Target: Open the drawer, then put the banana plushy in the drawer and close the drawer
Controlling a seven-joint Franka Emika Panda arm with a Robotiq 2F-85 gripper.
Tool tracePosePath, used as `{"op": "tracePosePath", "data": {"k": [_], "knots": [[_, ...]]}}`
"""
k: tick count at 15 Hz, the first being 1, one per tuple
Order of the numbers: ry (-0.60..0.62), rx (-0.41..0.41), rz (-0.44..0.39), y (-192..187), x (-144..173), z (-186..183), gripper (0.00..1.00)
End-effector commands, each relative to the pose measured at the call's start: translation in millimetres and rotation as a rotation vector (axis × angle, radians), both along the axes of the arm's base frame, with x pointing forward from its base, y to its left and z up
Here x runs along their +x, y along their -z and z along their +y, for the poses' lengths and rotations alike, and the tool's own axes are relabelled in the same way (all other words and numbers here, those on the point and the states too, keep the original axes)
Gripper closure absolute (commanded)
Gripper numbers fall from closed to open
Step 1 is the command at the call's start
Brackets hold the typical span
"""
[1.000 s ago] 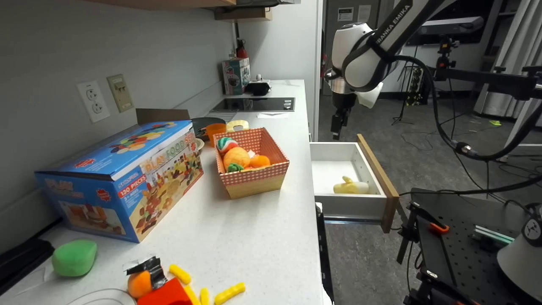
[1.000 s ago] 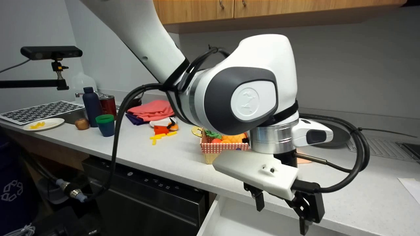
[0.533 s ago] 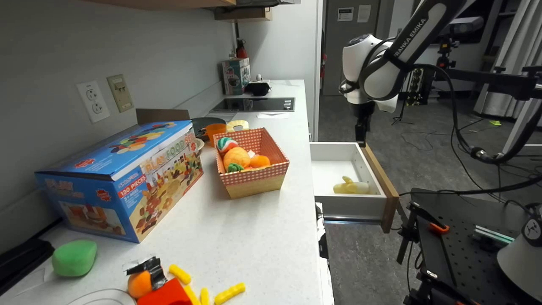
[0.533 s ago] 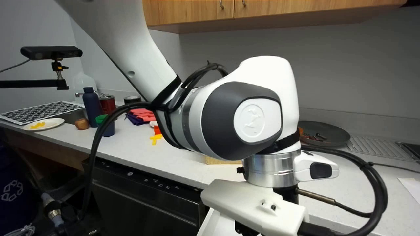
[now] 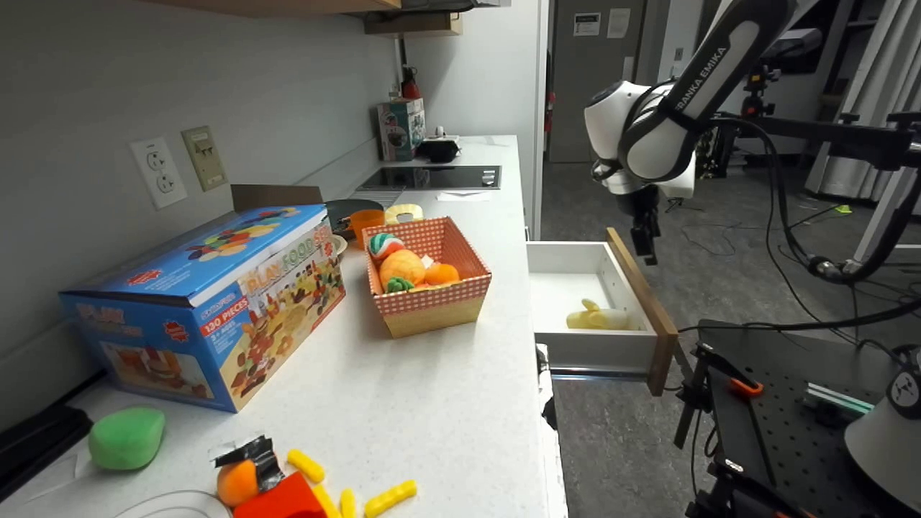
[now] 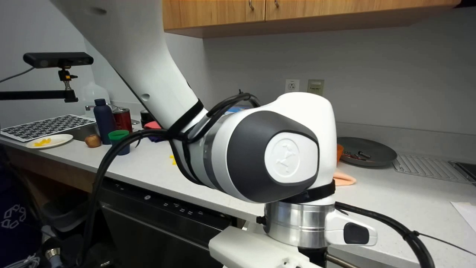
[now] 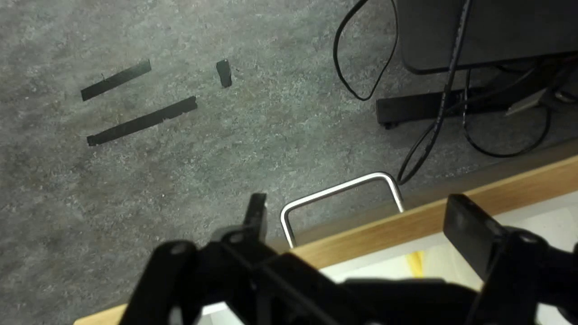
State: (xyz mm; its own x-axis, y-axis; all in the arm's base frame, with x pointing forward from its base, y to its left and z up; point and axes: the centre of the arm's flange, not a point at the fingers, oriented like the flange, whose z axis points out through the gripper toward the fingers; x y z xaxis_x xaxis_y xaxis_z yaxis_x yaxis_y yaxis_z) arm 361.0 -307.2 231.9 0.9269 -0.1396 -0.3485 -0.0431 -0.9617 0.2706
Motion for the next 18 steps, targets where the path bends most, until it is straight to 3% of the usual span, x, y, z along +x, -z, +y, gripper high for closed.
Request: {"op": "tracePosePath", "data": {"k": [1, 8, 12, 18], "knots": [[-0.013, -0.010, 0.068, 24.7, -1.9, -8.9, 0.00], [-0.023, 0.016, 0.147, 68.7, 6.1, -17.2, 0.00], [-0.089, 0.088, 0.157, 83.3, 18.3, -15.6, 0.00], [-0.212, 0.252, 0.099, 87.3, 49.9, -2.0, 0.00]]}}
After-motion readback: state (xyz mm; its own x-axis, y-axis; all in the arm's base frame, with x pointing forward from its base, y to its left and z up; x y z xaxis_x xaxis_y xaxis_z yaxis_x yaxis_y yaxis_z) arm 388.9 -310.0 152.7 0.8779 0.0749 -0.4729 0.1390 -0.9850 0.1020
